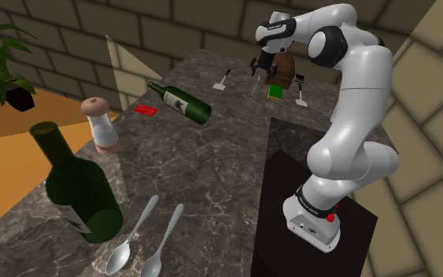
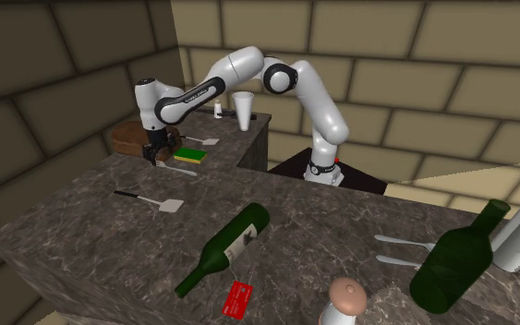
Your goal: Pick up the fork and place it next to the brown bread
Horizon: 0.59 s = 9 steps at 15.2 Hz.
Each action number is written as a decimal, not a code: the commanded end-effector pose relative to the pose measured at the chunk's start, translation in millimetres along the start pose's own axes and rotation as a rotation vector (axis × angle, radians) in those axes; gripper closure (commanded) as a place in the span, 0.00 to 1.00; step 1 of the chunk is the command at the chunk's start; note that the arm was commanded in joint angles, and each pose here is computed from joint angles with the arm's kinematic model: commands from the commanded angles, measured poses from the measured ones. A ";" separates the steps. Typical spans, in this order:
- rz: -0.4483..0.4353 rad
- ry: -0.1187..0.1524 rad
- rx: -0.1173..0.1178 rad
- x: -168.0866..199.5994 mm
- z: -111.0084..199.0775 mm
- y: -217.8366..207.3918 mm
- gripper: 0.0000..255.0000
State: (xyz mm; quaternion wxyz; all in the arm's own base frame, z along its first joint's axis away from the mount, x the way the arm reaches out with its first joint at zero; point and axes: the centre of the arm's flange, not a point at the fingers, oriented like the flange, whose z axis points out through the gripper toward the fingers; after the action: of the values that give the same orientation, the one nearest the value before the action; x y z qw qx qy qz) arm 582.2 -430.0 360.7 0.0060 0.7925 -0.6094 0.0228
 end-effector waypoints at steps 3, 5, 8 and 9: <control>0.000 -0.001 0.000 -0.4 -33.1 1.1 0.00; 0.000 -0.001 0.000 -0.3 -33.1 1.0 0.00; 0.000 -0.001 0.000 -0.3 -33.1 1.0 0.00; 0.000 -0.001 0.000 -0.3 -33.1 1.0 0.00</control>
State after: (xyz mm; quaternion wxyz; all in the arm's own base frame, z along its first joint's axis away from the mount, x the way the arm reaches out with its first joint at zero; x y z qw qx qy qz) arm 580.2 -428.7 393.7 0.0060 0.7926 -0.6093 0.0225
